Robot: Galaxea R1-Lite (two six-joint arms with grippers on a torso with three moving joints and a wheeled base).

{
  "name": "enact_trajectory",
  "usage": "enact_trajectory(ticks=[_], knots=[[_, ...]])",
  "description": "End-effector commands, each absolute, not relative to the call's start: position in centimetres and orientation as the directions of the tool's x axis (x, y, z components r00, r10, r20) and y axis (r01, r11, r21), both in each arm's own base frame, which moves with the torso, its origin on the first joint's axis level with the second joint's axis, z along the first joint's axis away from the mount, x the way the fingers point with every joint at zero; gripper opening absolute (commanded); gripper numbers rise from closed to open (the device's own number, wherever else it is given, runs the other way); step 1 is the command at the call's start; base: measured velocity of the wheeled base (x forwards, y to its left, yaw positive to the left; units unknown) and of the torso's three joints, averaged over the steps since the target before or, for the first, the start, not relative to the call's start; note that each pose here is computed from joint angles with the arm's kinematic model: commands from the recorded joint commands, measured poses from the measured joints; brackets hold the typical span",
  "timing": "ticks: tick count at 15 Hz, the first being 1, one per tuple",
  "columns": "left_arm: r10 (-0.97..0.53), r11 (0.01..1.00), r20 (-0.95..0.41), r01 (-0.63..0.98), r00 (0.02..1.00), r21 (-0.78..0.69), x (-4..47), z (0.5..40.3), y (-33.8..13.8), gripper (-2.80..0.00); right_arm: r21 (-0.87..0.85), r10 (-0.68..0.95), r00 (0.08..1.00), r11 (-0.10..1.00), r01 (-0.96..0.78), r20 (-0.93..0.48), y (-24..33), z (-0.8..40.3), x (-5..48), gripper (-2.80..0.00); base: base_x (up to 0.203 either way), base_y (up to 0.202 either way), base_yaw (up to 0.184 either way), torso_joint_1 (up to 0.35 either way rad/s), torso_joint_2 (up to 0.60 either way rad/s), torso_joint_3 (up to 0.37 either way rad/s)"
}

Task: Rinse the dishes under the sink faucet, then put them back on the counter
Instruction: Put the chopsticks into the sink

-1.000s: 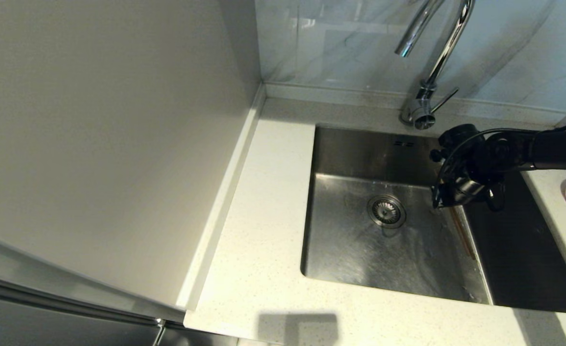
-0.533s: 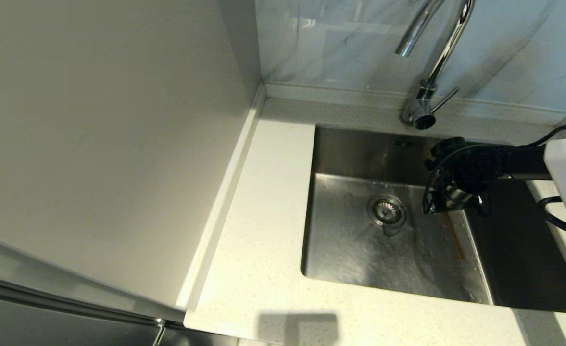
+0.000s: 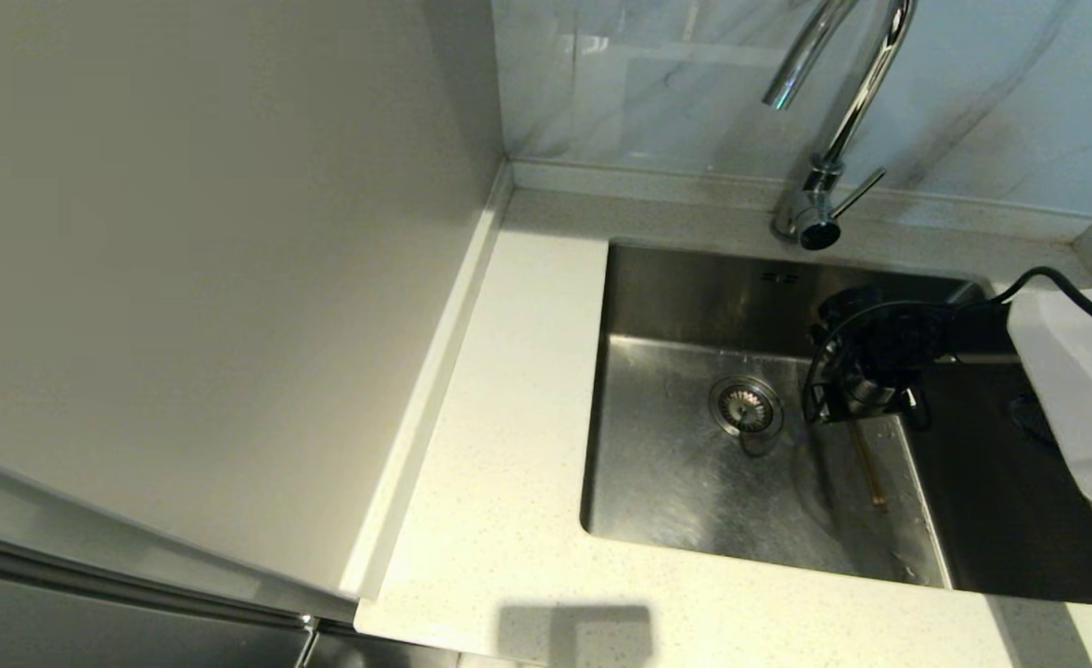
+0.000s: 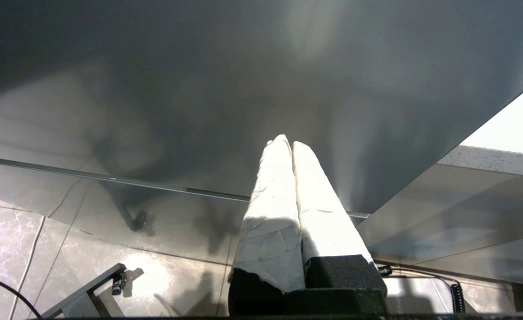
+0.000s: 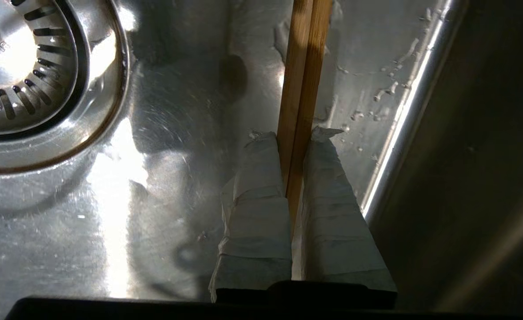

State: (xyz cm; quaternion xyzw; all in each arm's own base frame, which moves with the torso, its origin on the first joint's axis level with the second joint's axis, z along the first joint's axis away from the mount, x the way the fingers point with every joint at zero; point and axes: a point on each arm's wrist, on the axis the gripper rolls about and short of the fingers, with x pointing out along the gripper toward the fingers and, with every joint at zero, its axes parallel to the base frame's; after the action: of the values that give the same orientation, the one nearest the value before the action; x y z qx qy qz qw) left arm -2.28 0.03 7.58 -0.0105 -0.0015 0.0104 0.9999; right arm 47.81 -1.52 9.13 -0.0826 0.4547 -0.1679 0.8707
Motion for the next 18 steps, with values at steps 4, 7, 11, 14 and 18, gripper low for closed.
enact_trajectory(ticks=[4,7,11,14,18], knots=[[0.021,1.0,0.006,-0.021,1.0,-0.022,-2.3,7.6,0.0,-2.8,-0.3,-0.37,0.531,0.929,0.217,-0.762,-1.6,8.0,48.5,-2.8,0.0,0.0,0.0,0.0,0.0,0.0],[0.021,1.0,0.006,-0.021,1.0,-0.022,-2.3,7.6,0.0,-2.8,-0.306,-0.374,0.554,0.928,0.214,-0.744,-1.6,7.8,49.0,0.0,0.0,0.0,0.0,0.0,0.0,0.0],[0.021,1.0,0.006,-0.021,1.0,-0.022,-2.3,7.6,0.0,-2.8,-0.311,-0.387,0.566,0.922,0.231,-0.728,-2.4,8.1,49.2,0.0,0.0,0.0,0.0,0.0,0.0,0.0],[0.021,1.0,0.006,-0.021,1.0,-0.022,-2.3,7.6,0.0,-2.8,-0.329,-0.397,0.578,0.917,0.223,-0.713,-3.3,9.5,48.8,0.0,0.0,0.0,0.0,0.0,0.0,0.0],[0.021,1.0,0.006,-0.021,1.0,-0.022,-2.3,7.6,0.0,-2.8,-0.349,-0.399,0.573,0.915,0.201,-0.716,-3.6,9.5,48.7,0.0,0.0,0.0,0.0,0.0,0.0,0.0]])
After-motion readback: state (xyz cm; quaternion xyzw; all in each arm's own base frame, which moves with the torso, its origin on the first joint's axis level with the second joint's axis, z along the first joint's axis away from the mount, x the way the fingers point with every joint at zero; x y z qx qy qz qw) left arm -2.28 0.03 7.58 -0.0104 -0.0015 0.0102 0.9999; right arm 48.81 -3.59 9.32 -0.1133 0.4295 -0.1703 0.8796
